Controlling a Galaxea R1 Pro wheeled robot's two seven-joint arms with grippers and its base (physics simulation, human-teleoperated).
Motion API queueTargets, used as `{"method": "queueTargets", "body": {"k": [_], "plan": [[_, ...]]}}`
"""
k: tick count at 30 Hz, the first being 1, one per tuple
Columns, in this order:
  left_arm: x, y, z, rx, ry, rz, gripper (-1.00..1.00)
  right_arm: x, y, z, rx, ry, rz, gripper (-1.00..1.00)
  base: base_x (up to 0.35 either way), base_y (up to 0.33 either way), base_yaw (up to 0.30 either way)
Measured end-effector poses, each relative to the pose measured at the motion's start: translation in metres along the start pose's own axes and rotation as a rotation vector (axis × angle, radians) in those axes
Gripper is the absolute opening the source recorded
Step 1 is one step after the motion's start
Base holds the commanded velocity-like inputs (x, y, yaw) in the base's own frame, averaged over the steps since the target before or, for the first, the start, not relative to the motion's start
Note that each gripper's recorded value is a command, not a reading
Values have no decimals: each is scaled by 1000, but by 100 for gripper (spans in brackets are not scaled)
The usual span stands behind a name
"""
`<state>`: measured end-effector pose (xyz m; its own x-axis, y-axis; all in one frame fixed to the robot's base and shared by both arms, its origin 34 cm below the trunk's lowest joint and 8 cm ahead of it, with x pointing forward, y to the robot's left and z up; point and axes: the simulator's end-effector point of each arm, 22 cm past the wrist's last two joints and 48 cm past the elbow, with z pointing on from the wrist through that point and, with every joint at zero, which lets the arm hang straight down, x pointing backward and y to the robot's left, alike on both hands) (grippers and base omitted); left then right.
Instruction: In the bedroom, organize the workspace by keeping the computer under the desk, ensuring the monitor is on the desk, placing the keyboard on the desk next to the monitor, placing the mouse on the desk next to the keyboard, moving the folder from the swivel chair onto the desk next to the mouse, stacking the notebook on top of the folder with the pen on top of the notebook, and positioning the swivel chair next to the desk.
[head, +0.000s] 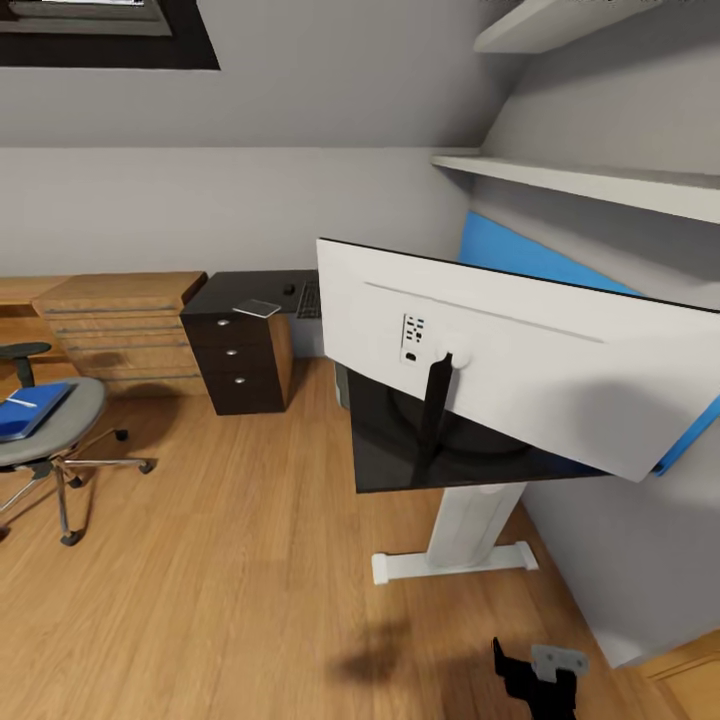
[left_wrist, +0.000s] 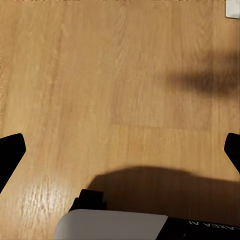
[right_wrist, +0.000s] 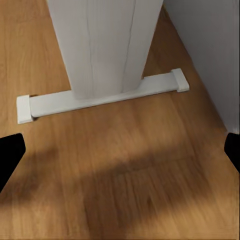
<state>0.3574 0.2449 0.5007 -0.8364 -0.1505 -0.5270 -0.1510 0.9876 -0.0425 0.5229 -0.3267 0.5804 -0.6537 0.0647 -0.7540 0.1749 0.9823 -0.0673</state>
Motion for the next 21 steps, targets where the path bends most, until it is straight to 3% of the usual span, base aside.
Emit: {"method": "queueTargets", "body": {"k": [7, 15, 21], "plan": [[-5, 0, -9, 0, 0, 0, 100, -88, -23, 7, 32, -63, 58, 100, 0, 0, 0], [-11, -1, -19, 0, 1, 0, 100, -155, -34, -3, 41, -103, 94, 100, 0, 0, 0], [-15, -1, -27, -1, 1, -1, 100, -187, -39, -14, 43, -95, 107, 100, 0, 0, 0]]}}
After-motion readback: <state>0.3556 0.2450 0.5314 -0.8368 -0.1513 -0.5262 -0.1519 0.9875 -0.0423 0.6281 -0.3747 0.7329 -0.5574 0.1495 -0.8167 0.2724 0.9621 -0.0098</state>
